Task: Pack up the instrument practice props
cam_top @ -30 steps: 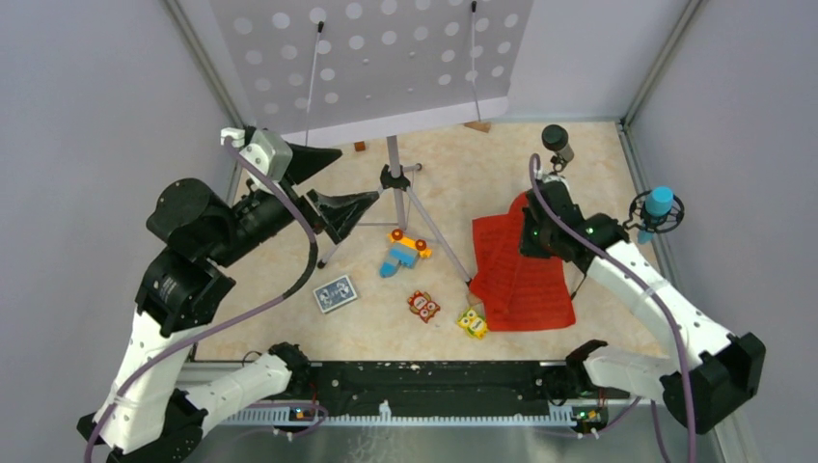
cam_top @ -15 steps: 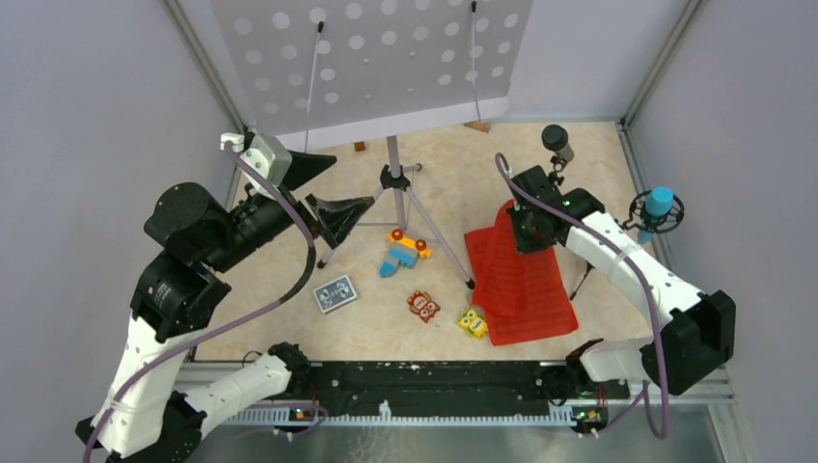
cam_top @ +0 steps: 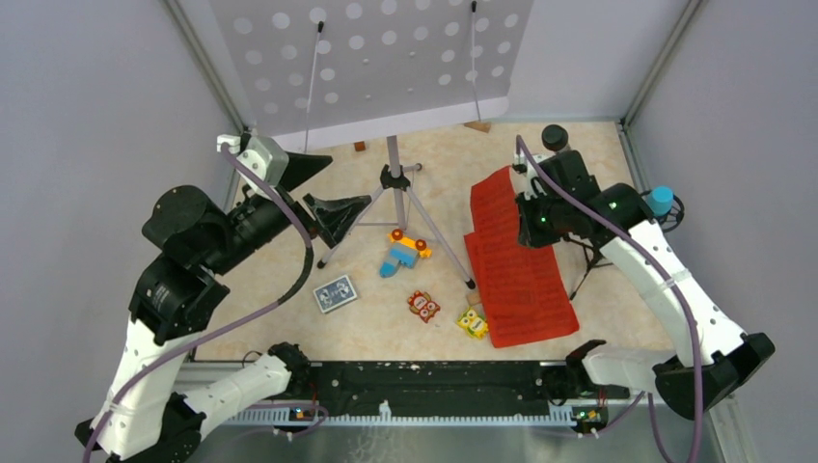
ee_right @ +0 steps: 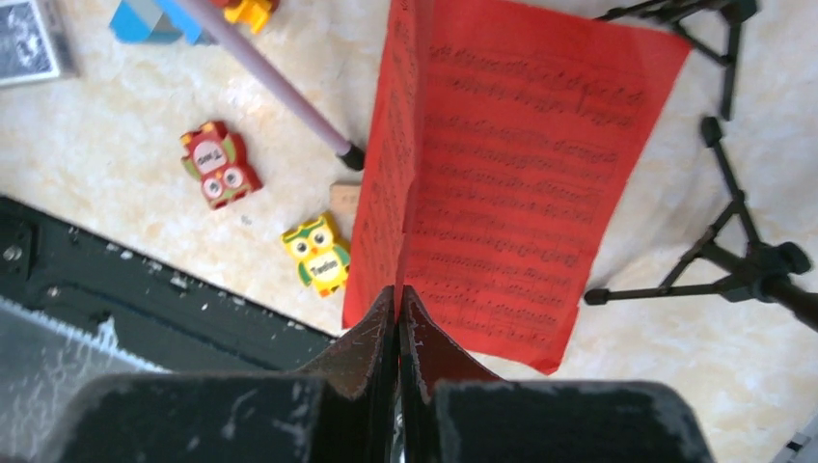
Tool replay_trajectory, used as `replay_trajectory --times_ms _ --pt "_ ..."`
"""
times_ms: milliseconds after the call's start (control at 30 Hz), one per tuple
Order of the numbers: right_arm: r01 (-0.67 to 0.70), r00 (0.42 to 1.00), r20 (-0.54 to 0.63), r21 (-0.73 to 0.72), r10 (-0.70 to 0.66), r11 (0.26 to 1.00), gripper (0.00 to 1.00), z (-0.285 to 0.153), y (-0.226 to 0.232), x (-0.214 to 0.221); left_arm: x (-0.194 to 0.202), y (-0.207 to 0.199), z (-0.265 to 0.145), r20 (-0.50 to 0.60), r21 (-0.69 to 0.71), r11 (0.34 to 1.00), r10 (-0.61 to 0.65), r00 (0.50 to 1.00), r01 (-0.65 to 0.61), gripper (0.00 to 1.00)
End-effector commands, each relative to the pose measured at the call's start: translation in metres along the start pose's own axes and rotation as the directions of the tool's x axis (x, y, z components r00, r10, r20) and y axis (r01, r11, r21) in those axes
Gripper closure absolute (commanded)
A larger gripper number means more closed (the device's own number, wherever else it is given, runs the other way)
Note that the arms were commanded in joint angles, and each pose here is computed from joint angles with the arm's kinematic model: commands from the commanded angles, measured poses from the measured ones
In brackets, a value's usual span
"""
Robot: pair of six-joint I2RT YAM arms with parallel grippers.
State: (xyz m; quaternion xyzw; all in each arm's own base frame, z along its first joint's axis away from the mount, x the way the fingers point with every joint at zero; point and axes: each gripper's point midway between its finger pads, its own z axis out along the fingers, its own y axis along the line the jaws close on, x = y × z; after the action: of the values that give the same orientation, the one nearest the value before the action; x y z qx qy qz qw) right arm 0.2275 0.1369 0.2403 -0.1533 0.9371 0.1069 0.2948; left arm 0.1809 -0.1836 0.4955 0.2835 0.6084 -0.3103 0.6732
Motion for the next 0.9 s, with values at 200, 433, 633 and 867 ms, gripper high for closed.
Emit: replay_trajectory --times_ms 200,433,633,867 --pt "0.002 1.0 -0.029 -0.176 -0.007 0.984 1.0 -0.018 0.027 0.02 -0.001 0.004 -0.004 0.007 -0.029 1.0 0.002 1.0 -0.002 0.02" --pt "-0.004 0.986 -0.167 -0.005 0.003 1.0 1.0 0.024 -0.002 0.04 0.003 0.006 -0.004 -0.003 -0.04 0.999 -0.004 1.0 0.004 0.02" --pt "0.041 0.985 -0.168 -0.004 -0.041 0.999 1.0 0.02 -0.003 0.025 0.004 0.008 -0.006 -0.008 -0.05 0.999 0.0 1.0 0.0 0.01" --pt "0.037 0.966 -0.257 0.059 -0.021 0.998 1.0 0.041 -0.012 0.034 0.011 0.008 -0.005 -0.018 -0.052 0.999 -0.005 1.0 0.004 0.01"
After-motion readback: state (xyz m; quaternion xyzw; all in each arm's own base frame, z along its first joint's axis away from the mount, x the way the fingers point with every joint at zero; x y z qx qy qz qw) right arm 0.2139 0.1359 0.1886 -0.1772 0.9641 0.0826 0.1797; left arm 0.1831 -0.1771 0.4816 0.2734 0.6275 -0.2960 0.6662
